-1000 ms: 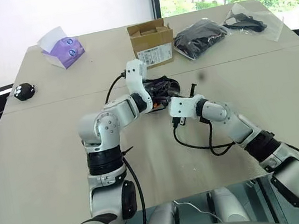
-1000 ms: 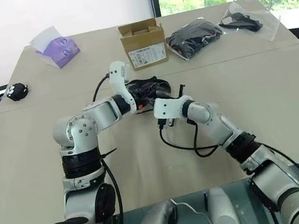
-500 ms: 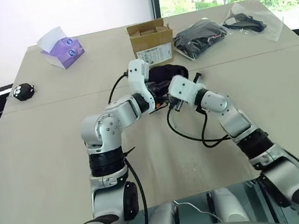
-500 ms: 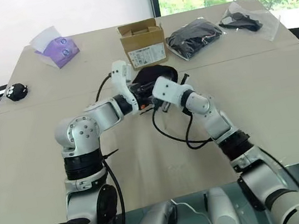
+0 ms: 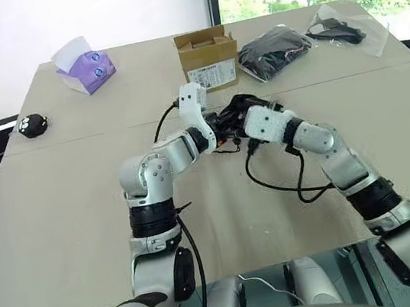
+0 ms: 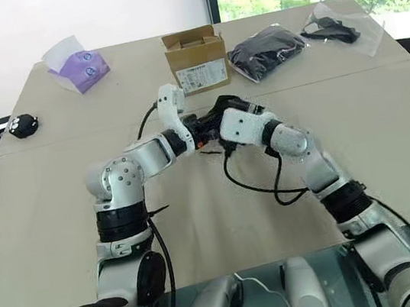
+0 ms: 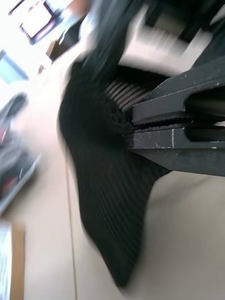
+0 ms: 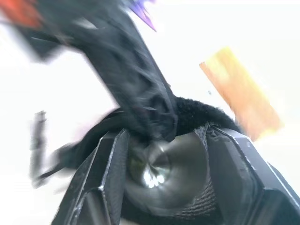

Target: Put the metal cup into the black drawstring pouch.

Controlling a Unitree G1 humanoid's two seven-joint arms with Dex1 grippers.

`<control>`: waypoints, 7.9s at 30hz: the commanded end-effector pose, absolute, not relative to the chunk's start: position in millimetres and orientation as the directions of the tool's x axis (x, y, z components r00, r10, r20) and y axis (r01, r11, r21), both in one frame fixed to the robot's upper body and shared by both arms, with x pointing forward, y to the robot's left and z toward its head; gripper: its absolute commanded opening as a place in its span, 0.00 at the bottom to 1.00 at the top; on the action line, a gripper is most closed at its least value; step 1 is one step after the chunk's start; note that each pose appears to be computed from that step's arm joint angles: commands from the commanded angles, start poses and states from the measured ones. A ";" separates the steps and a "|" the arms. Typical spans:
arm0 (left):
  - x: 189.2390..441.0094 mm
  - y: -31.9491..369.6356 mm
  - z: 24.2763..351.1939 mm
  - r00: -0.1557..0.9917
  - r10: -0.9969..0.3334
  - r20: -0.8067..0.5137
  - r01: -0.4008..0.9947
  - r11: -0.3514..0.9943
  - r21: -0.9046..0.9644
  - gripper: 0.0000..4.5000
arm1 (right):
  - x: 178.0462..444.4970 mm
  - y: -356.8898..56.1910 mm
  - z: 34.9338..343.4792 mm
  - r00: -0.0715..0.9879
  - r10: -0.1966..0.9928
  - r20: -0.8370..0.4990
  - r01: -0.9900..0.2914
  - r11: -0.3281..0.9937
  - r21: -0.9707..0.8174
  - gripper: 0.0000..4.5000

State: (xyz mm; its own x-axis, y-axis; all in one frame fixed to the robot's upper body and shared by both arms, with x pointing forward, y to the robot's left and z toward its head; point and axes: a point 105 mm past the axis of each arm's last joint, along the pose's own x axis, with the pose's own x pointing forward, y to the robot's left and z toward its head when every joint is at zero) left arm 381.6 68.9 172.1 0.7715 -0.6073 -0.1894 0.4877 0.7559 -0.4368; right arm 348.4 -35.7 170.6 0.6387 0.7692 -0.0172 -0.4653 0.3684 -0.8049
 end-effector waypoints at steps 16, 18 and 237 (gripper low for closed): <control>418.8 28.3 234.8 0.793 -0.606 -0.058 0.388 0.577 -0.719 0.00 | 310.7 -60.3 130.6 0.724 0.690 0.027 -0.669 0.711 -0.216 0.61; 419.3 22.6 244.9 0.794 -0.607 -0.047 0.388 0.565 -0.728 0.00 | 314.6 -57.6 120.4 0.738 0.675 -0.006 -0.663 0.723 -0.196 0.61; 295.5 141.3 132.8 0.654 -0.750 -0.101 0.740 0.662 -0.119 0.53 | 326.0 -113.5 219.8 0.700 0.695 0.163 -0.639 0.712 -0.293 0.84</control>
